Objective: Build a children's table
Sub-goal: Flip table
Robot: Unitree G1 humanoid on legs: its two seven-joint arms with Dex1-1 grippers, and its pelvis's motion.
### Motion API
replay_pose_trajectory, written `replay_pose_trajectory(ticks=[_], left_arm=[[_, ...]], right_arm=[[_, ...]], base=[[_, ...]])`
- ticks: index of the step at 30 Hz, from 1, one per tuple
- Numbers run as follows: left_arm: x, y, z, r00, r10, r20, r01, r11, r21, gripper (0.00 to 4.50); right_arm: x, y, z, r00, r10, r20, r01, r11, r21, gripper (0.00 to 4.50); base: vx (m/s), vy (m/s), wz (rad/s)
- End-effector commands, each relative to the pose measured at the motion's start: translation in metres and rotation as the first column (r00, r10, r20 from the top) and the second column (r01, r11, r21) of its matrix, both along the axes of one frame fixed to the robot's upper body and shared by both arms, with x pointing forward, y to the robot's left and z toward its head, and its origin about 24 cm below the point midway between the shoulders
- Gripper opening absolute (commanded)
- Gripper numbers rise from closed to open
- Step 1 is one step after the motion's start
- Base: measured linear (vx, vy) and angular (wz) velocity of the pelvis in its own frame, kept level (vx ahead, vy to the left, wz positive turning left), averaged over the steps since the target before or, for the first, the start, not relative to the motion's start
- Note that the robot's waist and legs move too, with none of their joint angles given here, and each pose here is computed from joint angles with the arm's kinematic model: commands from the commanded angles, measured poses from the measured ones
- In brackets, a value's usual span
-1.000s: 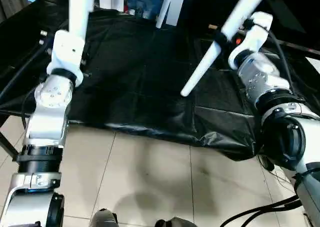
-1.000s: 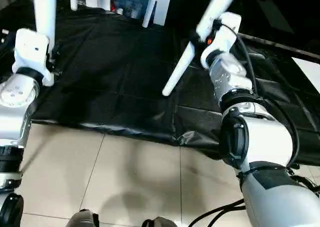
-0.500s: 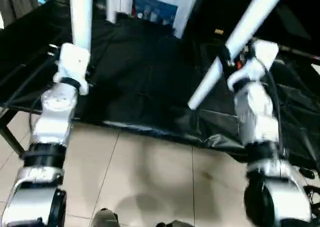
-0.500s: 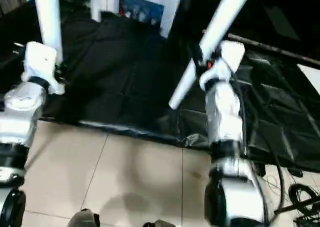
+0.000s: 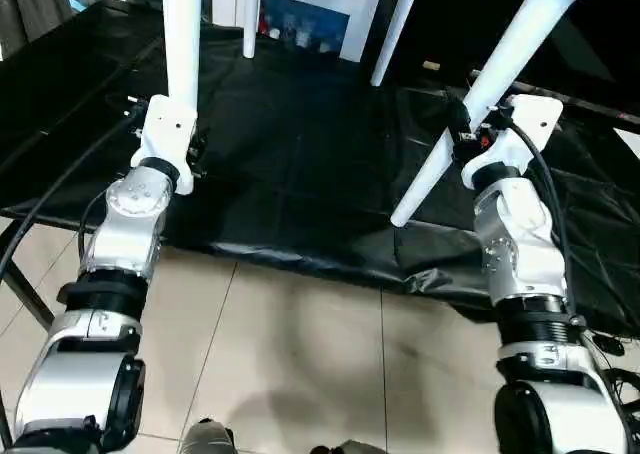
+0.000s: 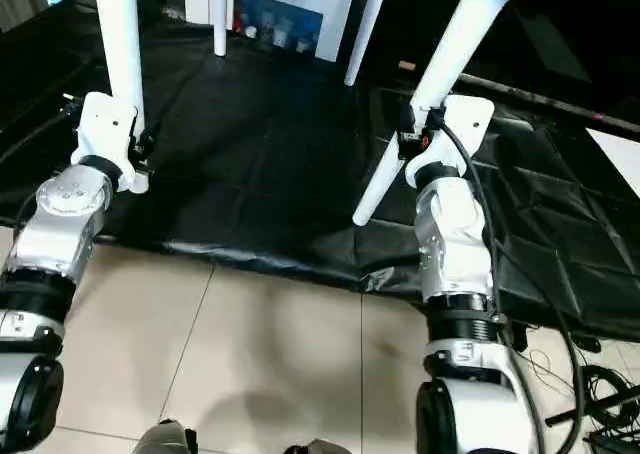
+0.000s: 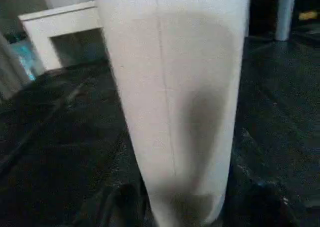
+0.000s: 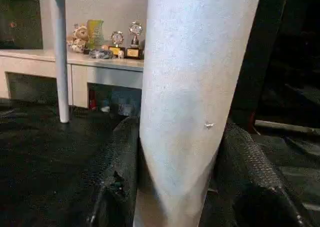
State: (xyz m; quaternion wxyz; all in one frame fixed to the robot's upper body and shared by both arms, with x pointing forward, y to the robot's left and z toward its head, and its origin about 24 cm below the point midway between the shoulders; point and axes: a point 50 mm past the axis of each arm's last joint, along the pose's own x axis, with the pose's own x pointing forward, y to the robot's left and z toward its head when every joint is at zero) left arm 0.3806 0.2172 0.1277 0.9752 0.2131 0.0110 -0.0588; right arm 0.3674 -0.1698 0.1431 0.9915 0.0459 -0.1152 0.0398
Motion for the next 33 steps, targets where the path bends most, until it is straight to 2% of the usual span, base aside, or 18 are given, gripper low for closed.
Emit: replay_pose_trajectory(ticks=[1,4,6,9,12,13,15,16,18,19,21,23,25,26,27,29,31,33], left_arm=[[0.001,-0.011,-0.008,0.998,-0.056,-0.031,0.057,0.998,0.036,2.28],[0.002,-0.006,-0.006,0.999,-0.034,-0.008,0.034,0.999,0.037,2.66],[0.001,-0.004,-0.005,1.0,-0.028,0.0,0.028,0.999,0.031,2.67],[-0.007,0.002,-0.009,0.999,0.009,0.042,-0.007,0.999,-0.041,3.0],[-0.011,0.003,-0.011,0.998,0.016,0.055,-0.012,0.998,-0.061,3.3],[-0.022,0.005,-0.013,0.994,0.053,0.1,-0.041,0.992,-0.12,3.3],[-0.034,0.009,-0.016,0.98,0.116,0.159,-0.083,0.977,-0.195,3.54],[-0.034,0.009,-0.016,0.98,0.118,0.161,-0.085,0.977,-0.198,3.57],[-0.049,0.007,-0.022,0.973,0.121,0.199,-0.069,0.966,-0.248,3.6],[-0.051,0.006,-0.023,0.972,0.119,0.202,-0.066,0.965,-0.254,3.6],[-0.066,0.002,-0.028,0.97,0.095,0.225,-0.023,0.952,-0.304,3.6],[-0.085,-0.003,-0.035,0.982,0.086,0.167,-0.016,0.924,-0.381,3.6],[-0.102,-0.013,-0.043,0.992,0.08,0.094,-0.038,0.924,-0.38,3.6],[-0.102,-0.013,-0.043,0.992,0.08,0.094,-0.038,0.924,-0.38,3.6],[-0.106,-0.024,-0.048,0.997,0.051,0.056,-0.027,0.931,-0.364,3.6],[-0.106,-0.027,-0.048,0.997,0.055,0.054,-0.033,0.935,-0.354,3.6],[-0.108,-0.037,-0.045,0.996,0.058,0.06,-0.037,0.949,-0.313,3.6],[-0.109,-0.039,-0.042,0.995,0.057,0.077,-0.032,0.954,-0.298,3.6]], right_arm=[[0.001,0.001,0.005,1.0,0.021,0.019,-0.021,0.999,-0.044,2.4],[-0.001,0.004,0.004,0.999,0.026,0.021,-0.025,0.999,-0.038,2.71],[-0.004,0.005,0.003,0.999,0.028,0.022,-0.027,0.999,-0.033,2.85],[-0.021,0.007,-0.008,1.0,0.022,0.009,-0.021,0.999,-0.03,3.12],[-0.027,0.007,-0.011,1.0,0.028,0.009,-0.028,0.999,-0.036,3.43],[-0.042,0.002,-0.016,0.999,0.023,0.024,-0.021,0.996,-0.088,3.43],[-0.055,-0.007,-0.021,0.999,-0.015,0.048,0.022,0.989,-0.147,3.67],[-0.055,-0.007,-0.021,0.999,-0.016,0.048,0.023,0.989,-0.147,3.7],[-0.069,-0.014,-0.026,0.998,-0.019,0.058,0.029,0.985,-0.171,3.7],[-0.07,-0.014,-0.026,0.998,-0.018,0.059,0.028,0.984,-0.173,3.7],[-0.081,-0.017,-0.035,1.0,0.005,0.02,-0.002,0.99,-0.143,3.7],[-0.092,-0.019,-0.048,0.997,0.027,-0.07,-0.035,0.993,-0.11,3.7],[-0.103,-0.022,-0.066,0.977,0.022,-0.21,-0.038,0.997,-0.071,3.7],[-0.103,-0.022,-0.066,0.977,0.022,-0.21,-0.038,0.997,-0.071,3.7],[-0.108,-0.026,-0.074,0.96,-0.005,-0.281,-0.001,1.0,-0.022,3.7],[-0.11,-0.028,-0.075,0.957,-0.021,-0.288,0.02,1.0,-0.007,3.7],[-0.115,-0.032,-0.075,0.957,-0.04,-0.289,0.027,0.998,-0.05,3.7],[-0.117,-0.033,-0.076,0.954,-0.036,-0.298,0.027,0.999,-0.034,3.7]], base=[[0.0,0.0,0.0],[0.0,0.0,0.0],[0.0,0.0,0.0],[0.0,0.0,0.0],[0.0,0.0,0.0],[0.0,0.0,0.0],[0.0,0.0,0.0],[0.0,0.0,0.0],[0.0,0.0,0.0],[0.0,0.0,0.0],[0.0,0.0,0.0],[0.0,0.0,0.0],[0.0,0.0,0.0],[0.0,0.0,0.0],[0.0,0.0,0.0],[-0.034,-0.001,0.0],[-0.069,0.007,-0.03],[0.0,0.0,0.0]])
